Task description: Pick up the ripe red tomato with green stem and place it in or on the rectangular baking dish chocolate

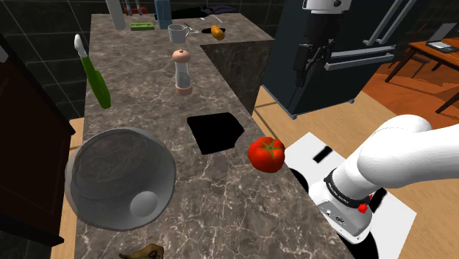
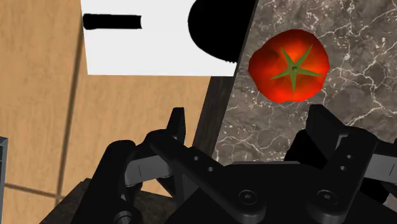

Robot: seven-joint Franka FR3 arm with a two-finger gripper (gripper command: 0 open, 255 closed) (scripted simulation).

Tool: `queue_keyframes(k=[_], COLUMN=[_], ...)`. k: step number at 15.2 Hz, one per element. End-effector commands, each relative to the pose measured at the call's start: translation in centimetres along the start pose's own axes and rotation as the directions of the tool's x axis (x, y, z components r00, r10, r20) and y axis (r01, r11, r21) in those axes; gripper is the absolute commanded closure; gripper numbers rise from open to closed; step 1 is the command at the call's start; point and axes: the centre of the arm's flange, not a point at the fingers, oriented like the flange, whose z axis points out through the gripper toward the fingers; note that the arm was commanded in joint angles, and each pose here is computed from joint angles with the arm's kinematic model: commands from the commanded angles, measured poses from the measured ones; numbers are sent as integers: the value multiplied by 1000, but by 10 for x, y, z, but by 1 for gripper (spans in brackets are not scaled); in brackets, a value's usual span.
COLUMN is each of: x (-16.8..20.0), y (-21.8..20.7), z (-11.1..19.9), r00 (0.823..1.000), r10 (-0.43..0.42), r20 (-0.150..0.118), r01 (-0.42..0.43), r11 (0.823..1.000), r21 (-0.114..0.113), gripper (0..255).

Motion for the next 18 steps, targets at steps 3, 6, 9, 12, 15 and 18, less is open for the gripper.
queue_keyframes(k=[3, 6, 9, 12, 15, 18], x=[25, 62, 96, 126, 148, 161], y=[9, 13, 7, -9, -34, -62], z=[20, 54, 89, 126, 163, 195], r00=[989, 930, 824, 677, 498, 319], r10=[-145, -359, -557, -729, -864, -947], r20=[41, 85, 106, 102, 75, 31], r01=[142, 343, 518, 657, 753, 796], r11=[988, 926, 815, 661, 473, 286], r21=[59, 157, 259, 362, 458, 533], gripper=[0, 0, 0, 0, 0, 0])
